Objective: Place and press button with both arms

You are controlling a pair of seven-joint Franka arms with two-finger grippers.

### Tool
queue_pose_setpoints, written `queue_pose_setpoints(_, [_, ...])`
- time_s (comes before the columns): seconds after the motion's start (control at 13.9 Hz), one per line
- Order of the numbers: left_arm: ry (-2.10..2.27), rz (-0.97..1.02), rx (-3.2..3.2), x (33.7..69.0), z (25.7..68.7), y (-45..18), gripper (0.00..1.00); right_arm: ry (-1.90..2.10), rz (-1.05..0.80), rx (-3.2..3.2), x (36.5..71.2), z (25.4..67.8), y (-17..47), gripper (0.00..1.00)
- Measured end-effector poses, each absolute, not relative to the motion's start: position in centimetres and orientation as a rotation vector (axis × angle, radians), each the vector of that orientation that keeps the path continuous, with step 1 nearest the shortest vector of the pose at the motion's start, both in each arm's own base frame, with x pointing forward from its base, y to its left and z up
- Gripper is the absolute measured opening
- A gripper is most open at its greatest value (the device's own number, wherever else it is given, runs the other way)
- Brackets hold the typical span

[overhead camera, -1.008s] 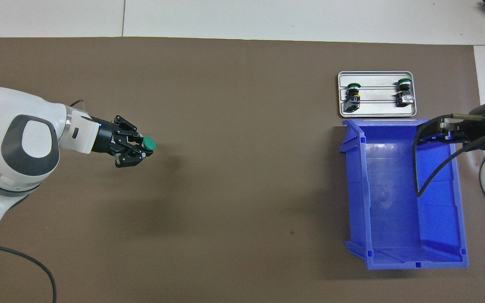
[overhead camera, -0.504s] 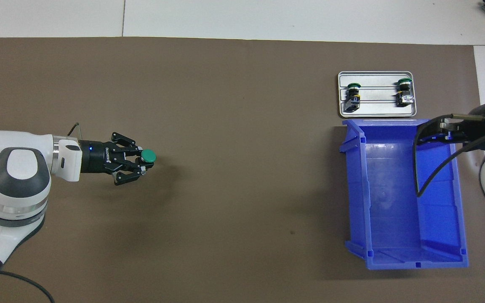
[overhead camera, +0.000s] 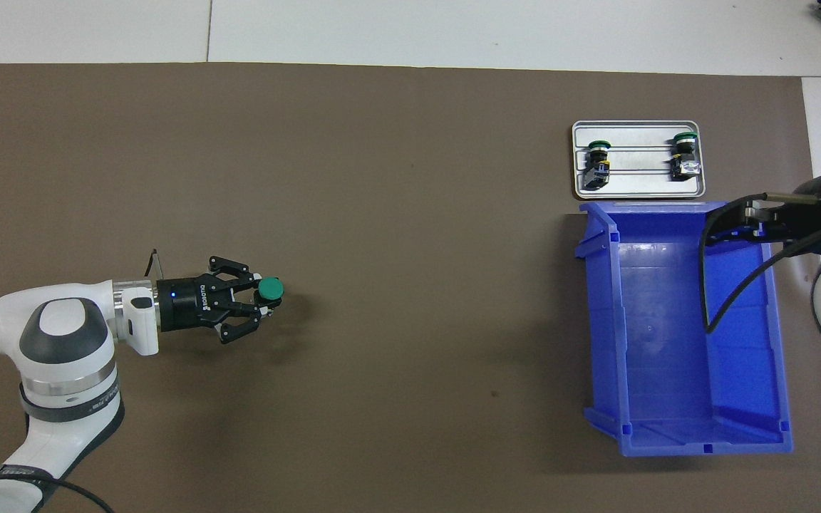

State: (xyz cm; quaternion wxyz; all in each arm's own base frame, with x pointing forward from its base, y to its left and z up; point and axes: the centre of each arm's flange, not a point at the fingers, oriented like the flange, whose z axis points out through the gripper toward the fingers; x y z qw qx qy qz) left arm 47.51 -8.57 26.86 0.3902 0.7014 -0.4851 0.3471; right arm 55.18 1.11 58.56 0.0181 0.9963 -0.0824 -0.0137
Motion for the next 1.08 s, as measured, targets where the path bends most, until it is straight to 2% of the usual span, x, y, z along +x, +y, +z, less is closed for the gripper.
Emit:
queue_pose_setpoints(0.5, [-1.171,1.002,1.7,44.4,23.4,-11.3,0.33,-0.256,-0.043,3.095,55.2,58.6,1.1,1.0])
queue_pose_setpoints(1.08, [-1.16,1.086,1.515,41.6,22.3,-11.5,0.33,-0.256,-0.043,3.095,55.2,58.6,1.1,1.0])
